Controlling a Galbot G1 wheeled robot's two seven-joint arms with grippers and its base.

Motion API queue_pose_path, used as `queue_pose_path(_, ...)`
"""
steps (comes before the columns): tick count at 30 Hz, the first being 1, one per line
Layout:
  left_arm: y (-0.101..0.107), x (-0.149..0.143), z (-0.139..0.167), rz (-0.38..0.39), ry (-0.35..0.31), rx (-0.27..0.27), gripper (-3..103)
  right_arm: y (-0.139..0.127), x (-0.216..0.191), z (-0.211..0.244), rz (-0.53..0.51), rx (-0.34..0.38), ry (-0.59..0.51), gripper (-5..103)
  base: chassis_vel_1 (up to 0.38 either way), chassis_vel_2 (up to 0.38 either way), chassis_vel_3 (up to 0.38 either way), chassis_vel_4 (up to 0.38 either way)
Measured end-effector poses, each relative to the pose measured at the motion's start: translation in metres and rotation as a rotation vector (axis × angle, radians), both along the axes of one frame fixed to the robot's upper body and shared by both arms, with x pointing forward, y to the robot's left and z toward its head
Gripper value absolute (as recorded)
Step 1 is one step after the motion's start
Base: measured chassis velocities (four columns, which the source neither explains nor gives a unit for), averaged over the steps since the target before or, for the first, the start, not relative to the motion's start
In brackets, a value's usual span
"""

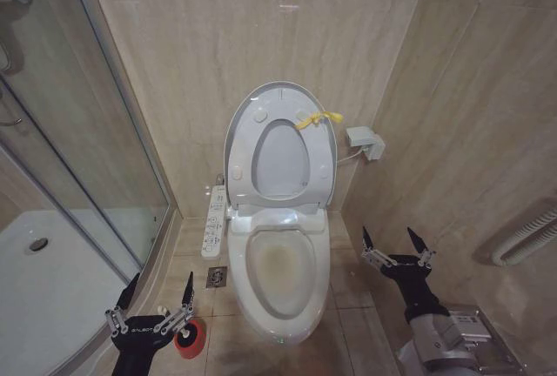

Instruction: Open the toilet lid, clean the toilet bowl with a toilet brush, close the toilet lid, and flush.

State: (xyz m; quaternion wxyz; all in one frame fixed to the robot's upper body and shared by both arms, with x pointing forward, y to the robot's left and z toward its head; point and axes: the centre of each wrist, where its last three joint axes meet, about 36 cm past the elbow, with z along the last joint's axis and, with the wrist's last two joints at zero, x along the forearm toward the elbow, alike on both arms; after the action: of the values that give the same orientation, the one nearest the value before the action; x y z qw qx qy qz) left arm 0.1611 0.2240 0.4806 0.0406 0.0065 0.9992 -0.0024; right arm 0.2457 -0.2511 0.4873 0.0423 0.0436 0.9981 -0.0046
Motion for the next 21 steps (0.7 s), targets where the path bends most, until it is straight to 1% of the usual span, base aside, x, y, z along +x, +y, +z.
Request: queue_pose_path(21, 0.0000, 0.0000, 0.0000, 0.000, 0.000, 0.000, 100, 0.0000, 0.0000, 0.0000, 0.000, 0.000, 0.000, 100, 0.000, 0.000, 0.000, 0.000)
